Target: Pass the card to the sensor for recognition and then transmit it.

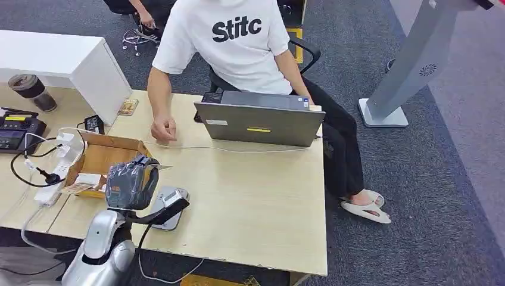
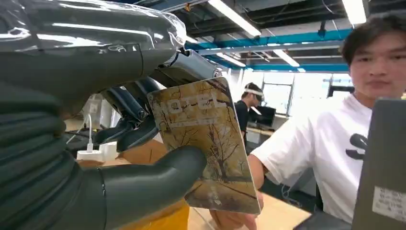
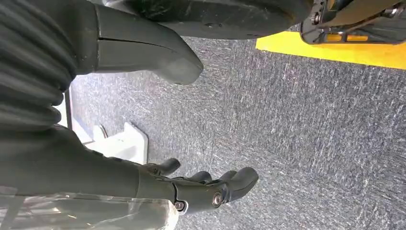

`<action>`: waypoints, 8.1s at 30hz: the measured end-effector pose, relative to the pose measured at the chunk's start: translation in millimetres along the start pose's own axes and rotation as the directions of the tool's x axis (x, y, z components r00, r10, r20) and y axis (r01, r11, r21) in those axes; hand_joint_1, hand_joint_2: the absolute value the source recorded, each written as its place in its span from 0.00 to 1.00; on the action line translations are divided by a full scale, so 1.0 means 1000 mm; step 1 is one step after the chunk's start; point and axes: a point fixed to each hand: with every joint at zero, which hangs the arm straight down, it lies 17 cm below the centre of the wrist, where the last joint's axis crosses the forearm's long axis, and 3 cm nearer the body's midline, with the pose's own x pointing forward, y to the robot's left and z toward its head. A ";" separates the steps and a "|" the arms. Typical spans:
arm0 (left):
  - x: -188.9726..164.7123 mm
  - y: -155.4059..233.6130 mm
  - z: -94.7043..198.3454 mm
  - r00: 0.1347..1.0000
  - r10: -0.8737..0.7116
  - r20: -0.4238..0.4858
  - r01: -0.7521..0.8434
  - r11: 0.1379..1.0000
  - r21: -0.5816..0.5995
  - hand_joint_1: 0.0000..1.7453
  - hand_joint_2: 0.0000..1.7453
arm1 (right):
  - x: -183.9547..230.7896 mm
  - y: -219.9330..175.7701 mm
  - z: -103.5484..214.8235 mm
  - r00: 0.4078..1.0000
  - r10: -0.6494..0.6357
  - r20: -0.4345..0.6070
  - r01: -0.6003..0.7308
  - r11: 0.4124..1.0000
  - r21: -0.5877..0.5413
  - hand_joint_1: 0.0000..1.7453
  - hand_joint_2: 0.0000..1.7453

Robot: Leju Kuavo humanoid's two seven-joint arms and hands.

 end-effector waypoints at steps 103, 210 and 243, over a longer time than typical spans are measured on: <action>-0.045 0.035 -0.083 0.972 -0.235 -0.002 0.234 0.968 0.094 1.00 1.00 | 0.000 0.000 0.000 1.000 0.014 -0.001 -0.014 1.000 0.010 0.00 1.00; -0.300 0.138 0.242 0.706 -0.176 -0.686 0.266 0.964 0.027 0.00 1.00 | -0.001 -0.001 0.000 0.997 -0.076 -0.004 0.076 0.997 -0.005 0.00 1.00; -0.219 0.070 0.098 0.908 -0.244 -0.341 0.231 0.970 -0.079 0.00 1.00 | -0.001 -0.001 0.000 0.998 -0.058 -0.006 0.058 0.998 -0.003 0.00 1.00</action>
